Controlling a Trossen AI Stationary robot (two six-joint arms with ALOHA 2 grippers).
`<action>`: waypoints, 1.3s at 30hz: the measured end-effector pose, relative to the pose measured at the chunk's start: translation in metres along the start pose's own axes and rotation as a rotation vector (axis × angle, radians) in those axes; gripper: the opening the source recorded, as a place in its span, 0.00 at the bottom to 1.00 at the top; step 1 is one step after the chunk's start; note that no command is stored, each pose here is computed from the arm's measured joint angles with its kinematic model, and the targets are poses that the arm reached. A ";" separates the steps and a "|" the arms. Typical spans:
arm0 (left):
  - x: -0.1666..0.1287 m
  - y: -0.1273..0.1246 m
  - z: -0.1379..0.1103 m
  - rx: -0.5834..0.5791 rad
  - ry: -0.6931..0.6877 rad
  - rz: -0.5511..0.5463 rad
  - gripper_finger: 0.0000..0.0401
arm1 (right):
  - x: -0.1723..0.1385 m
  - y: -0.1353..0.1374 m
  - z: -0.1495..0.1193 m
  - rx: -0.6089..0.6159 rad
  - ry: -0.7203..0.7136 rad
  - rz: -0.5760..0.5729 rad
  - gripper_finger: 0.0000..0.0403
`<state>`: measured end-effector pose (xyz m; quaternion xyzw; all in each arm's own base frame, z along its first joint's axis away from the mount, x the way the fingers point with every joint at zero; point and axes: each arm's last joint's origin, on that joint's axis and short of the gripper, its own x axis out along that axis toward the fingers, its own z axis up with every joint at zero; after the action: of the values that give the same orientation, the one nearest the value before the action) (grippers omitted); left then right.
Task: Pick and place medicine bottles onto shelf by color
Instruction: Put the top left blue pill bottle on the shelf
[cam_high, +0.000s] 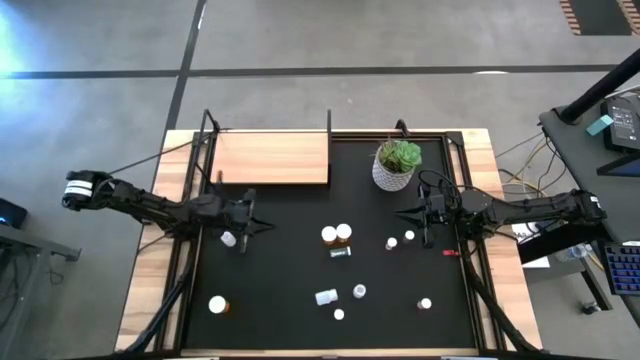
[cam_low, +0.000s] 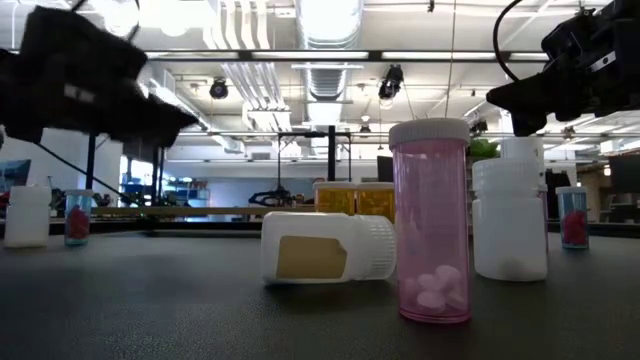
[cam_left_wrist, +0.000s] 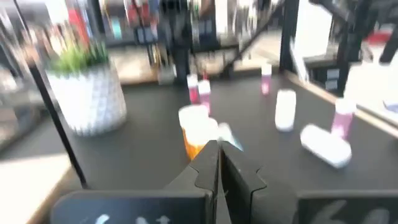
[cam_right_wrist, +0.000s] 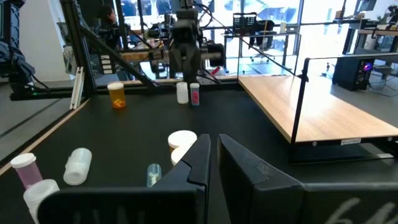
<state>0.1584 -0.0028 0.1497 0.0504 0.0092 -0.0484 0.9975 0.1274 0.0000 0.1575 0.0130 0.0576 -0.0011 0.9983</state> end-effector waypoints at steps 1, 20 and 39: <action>0.000 0.000 0.004 0.018 -0.043 0.006 0.00 | 0.000 0.000 0.000 0.000 0.000 0.000 0.06; 0.008 0.024 0.070 0.029 -0.378 0.261 0.00 | 0.000 0.000 0.000 0.000 0.000 0.000 0.06; 0.030 0.042 0.122 0.012 -0.362 0.394 0.00 | 0.000 0.000 0.000 0.000 0.000 0.000 0.06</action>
<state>0.1939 0.0233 0.2746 0.0477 -0.1798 0.1385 0.9727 0.1274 0.0000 0.1575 0.0129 0.0574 -0.0009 0.9983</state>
